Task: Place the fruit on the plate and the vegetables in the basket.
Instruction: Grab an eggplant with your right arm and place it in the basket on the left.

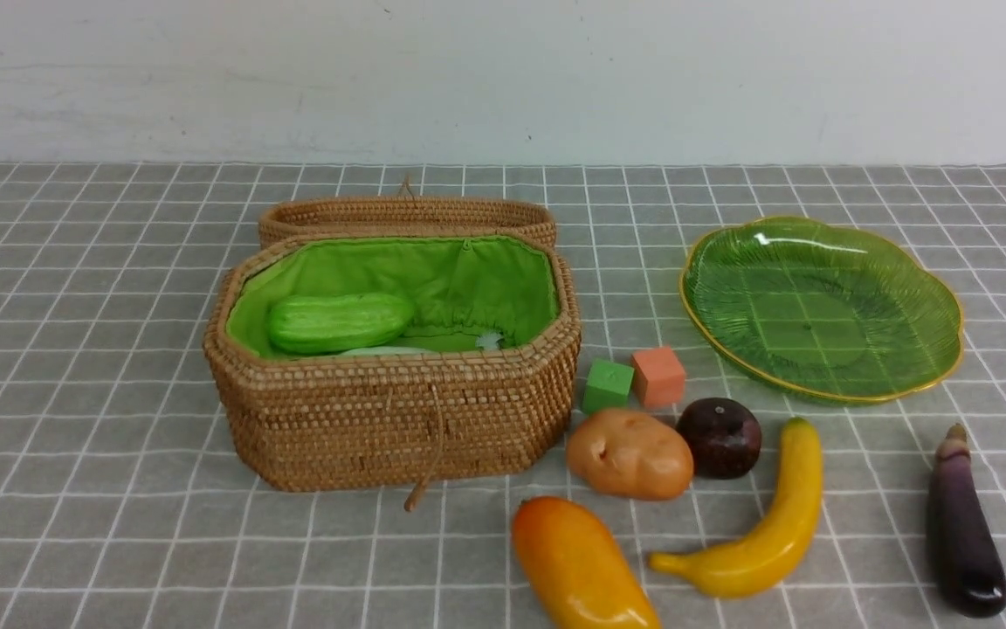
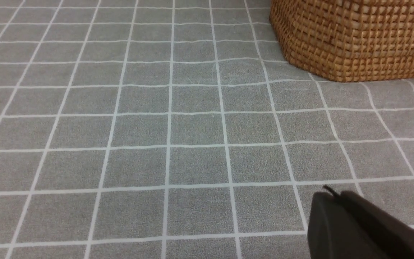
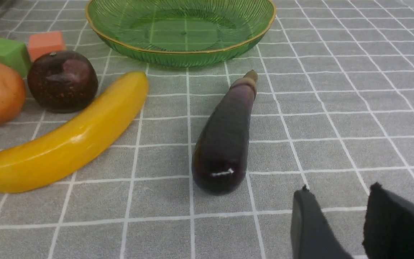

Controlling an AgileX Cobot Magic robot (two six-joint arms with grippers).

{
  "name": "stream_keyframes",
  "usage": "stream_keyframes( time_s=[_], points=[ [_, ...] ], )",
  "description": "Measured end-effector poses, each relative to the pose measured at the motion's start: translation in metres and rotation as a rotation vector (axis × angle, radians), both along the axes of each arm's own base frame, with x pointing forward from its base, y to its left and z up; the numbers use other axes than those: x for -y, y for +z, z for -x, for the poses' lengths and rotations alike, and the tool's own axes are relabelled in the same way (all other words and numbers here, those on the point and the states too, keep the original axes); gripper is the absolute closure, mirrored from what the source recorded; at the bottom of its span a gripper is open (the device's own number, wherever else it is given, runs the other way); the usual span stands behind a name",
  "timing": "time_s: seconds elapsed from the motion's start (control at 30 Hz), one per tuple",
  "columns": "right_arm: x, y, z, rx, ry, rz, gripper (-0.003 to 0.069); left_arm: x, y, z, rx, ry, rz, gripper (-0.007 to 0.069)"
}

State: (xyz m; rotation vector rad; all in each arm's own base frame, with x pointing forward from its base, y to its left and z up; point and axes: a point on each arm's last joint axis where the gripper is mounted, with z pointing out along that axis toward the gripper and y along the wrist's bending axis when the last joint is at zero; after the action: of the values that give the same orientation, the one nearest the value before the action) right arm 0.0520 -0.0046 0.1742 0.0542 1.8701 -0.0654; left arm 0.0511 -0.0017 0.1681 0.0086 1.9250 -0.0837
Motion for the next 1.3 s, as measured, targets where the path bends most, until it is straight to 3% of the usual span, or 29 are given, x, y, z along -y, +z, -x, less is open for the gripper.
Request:
stream_keyframes(
  time_s=[0.37,0.57,0.73,1.0,1.13,1.27,1.3],
  points=[
    [0.000,0.000,0.000,0.007,0.000,0.005,0.0418,0.000,0.000,0.000,0.000,0.000,0.000,0.0595],
    [0.000,0.011,-0.004,0.156,0.007,0.015,0.0418,0.000,0.000,0.000,0.000,0.000,0.000,0.0587],
    [-0.001,0.034,-0.004,0.419,0.004,-0.121,0.0418,0.000,0.000,0.000,0.000,0.000,0.000,0.0584],
    [-0.001,0.056,0.000,0.595,0.011,-0.313,0.0418,0.000,0.000,0.000,0.001,0.000,-0.001,0.0575],
    [-0.002,0.109,0.015,0.699,0.033,-0.407,0.0418,0.000,0.000,0.000,0.001,0.000,-0.001,0.0575],
    [-0.003,0.157,0.022,0.648,0.026,-0.455,0.0418,0.000,0.000,0.000,0.001,0.000,-0.001,0.0571],
    [-0.003,0.177,0.019,0.569,0.008,-0.464,0.0418,0.000,0.000,0.000,0.001,0.000,0.000,0.0568]
  ],
)
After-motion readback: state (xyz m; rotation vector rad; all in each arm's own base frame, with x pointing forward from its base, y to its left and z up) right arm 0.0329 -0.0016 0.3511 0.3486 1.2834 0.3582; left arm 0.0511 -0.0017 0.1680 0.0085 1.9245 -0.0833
